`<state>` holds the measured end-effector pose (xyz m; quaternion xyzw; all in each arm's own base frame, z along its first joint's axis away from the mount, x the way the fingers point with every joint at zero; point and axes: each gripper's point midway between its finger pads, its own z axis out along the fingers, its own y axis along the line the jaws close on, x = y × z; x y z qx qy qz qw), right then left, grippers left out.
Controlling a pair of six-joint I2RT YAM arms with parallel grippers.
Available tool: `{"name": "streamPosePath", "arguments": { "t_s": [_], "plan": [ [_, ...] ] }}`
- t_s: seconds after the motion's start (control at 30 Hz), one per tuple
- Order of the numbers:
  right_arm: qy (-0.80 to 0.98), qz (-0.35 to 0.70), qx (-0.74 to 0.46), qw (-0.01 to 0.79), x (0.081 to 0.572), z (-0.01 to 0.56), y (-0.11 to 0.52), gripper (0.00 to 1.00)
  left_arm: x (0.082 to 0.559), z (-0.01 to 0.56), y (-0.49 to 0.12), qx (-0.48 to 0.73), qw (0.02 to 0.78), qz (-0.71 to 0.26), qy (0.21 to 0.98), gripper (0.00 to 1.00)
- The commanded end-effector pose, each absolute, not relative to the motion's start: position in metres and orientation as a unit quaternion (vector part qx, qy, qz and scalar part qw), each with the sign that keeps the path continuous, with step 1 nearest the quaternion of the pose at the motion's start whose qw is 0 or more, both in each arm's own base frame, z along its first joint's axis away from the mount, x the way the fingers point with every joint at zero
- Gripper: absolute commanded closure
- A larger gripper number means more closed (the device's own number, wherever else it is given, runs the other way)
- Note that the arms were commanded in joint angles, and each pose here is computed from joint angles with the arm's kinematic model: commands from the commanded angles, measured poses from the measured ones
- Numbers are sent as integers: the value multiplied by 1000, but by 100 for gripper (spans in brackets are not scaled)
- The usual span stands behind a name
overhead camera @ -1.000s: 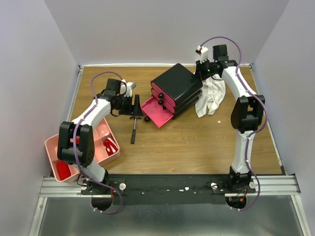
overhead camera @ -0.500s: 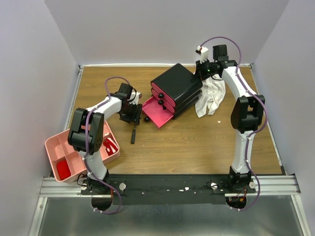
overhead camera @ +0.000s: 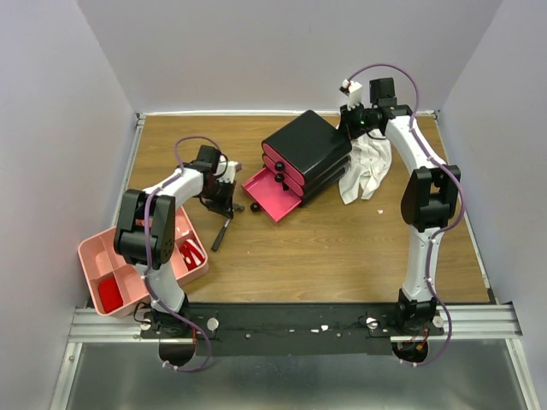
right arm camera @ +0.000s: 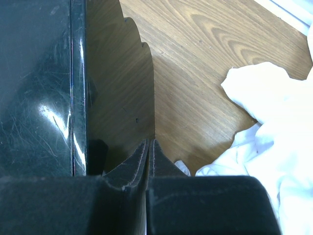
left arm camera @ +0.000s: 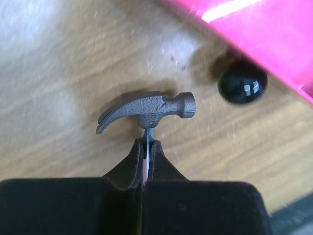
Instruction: Sort the tools into containers
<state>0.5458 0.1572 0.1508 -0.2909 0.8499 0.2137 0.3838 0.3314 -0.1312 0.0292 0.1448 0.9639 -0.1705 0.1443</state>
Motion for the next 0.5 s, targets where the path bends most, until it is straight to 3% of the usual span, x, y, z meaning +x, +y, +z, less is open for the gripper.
{"name": "streamPosePath", "arguments": {
  "t_s": [0.0,0.27,0.47],
  "plan": [
    [873,209,-298,325,531,99,170,90,328,72,-136,120,171,-265,941,100],
    [874,210,-297,322,529,97,170,90,404,165,-197,96,262,-424,862,100],
    [876,207,-297,320,526,96,168,91,431,178,-239,80,250,-490,831,100]
  ]
}}
